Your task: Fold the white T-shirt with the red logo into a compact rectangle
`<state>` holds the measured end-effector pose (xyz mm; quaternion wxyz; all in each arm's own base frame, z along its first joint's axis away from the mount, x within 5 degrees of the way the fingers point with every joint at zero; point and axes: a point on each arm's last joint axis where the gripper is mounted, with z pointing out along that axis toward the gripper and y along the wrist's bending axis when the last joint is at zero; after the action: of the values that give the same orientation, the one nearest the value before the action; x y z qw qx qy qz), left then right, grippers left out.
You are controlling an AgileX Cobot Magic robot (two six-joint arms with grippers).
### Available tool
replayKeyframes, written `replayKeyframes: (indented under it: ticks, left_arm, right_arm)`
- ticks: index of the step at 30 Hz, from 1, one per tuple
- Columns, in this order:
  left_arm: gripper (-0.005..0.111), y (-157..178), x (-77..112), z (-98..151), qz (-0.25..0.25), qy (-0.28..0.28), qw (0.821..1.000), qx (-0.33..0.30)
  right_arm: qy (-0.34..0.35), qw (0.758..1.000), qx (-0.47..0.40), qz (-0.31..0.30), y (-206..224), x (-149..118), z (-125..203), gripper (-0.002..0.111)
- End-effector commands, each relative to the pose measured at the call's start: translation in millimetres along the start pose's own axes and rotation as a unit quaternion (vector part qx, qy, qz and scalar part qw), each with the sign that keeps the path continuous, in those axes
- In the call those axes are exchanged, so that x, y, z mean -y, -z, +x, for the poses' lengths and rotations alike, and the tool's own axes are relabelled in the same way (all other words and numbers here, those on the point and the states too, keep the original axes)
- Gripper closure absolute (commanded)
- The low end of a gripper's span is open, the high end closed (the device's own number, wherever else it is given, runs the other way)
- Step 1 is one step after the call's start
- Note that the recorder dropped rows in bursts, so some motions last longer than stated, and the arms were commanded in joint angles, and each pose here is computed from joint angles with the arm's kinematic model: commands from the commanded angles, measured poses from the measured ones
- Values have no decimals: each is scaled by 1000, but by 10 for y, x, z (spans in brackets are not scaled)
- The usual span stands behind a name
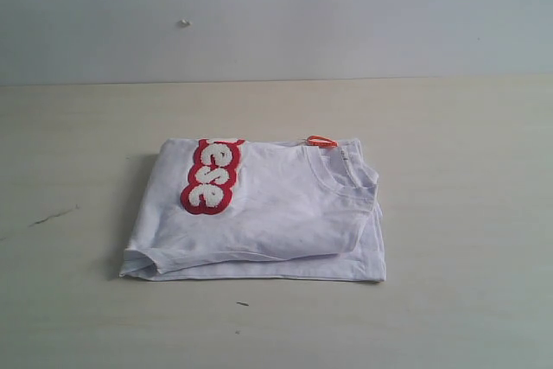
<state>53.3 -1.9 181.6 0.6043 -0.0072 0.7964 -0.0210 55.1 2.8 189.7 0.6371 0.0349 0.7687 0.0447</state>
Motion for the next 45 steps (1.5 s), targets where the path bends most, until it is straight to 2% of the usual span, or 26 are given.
replayKeyframes:
  ticks: [1,9,14,20,26,45]
  left_arm:
    - [107,0,-1,1,0,1,1000,4]
    - [107,0,-1,1,0,1,1000,4]
    - [107,0,-1,1,0,1,1000,4]
    - [107,0,-1,1,0,1,1000,4]
    - [107,0,-1,1,0,1,1000,4]
    - [107,0,-1,1,0,1,1000,4]
  right_arm:
    - [1,1000,12,4,0,6,-10,108]
    - [10,1000,24,7,1,11,-32,108]
    - [85,996,23,33,2,51,-34,108]
    - [-19,999,24,26,0,29,-29,108]
    - [40,996,24,81,8,101,-33,108]
    - [39,996,23,81,7,100,-31,108]
